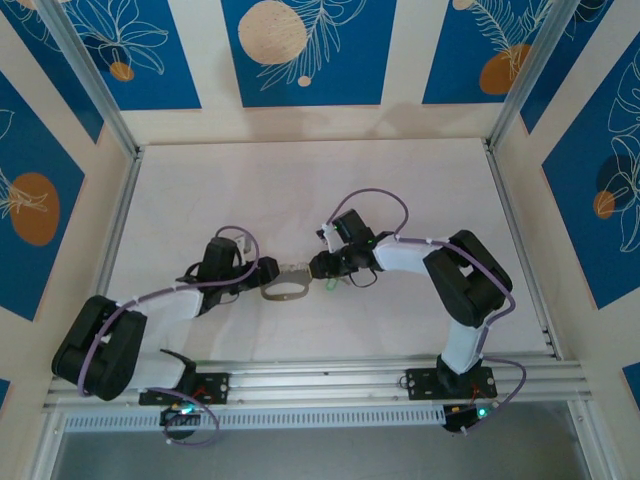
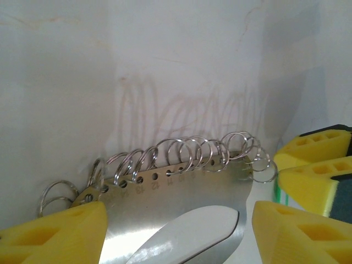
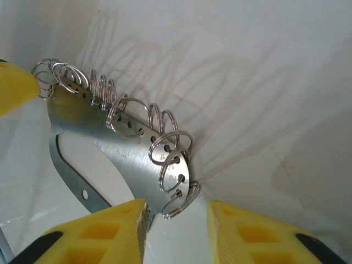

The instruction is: Put the keys on the keyring

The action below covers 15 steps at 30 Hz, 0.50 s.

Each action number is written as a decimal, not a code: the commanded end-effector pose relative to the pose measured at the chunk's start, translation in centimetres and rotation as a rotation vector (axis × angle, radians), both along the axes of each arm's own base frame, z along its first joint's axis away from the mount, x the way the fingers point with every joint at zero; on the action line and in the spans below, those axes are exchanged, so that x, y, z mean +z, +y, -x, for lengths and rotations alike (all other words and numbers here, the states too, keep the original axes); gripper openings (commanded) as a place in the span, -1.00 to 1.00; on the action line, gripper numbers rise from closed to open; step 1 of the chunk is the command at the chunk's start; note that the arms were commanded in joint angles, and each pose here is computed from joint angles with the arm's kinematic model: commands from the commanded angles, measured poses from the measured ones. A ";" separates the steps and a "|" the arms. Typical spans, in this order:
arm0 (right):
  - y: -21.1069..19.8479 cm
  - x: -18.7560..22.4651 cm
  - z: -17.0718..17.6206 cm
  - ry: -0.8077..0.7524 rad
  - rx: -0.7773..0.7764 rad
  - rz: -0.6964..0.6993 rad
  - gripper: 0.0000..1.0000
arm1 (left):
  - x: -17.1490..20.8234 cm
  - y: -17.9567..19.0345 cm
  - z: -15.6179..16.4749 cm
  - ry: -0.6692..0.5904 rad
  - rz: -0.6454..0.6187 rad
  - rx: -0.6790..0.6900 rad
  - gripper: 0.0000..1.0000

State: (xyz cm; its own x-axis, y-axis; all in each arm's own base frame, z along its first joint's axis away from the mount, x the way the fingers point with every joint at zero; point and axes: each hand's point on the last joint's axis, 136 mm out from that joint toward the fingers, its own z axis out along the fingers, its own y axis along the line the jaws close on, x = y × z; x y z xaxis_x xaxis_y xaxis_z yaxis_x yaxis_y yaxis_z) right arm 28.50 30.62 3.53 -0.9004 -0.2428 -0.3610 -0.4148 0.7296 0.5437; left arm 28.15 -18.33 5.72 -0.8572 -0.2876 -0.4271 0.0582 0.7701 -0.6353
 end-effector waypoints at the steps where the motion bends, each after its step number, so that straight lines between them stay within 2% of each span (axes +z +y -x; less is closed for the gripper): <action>1: 0.9 0.1 0.1 0.009 0.034 -0.021 -0.33 | 1.7 -0.9 -0.5 -0.055 0.008 -0.049 0.40; 10: 0.5 -0.8 -0.1 0.022 0.015 0.004 -0.49 | 4.4 -0.4 0.0 -0.105 -0.006 -0.054 0.43; 15: -0.1 -0.4 0.0 0.014 0.008 0.004 -0.47 | 6.0 -0.4 0.1 -0.130 0.003 -0.059 0.46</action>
State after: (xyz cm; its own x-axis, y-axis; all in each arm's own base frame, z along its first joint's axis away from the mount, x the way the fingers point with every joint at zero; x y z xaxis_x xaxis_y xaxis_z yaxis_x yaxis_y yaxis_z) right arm 28.59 30.61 2.74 -0.9057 -0.2449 -0.3461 -0.4060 0.7362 0.5414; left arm 28.22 -18.36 10.35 -0.8141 -0.2658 -0.5163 0.1508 0.7618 -0.6300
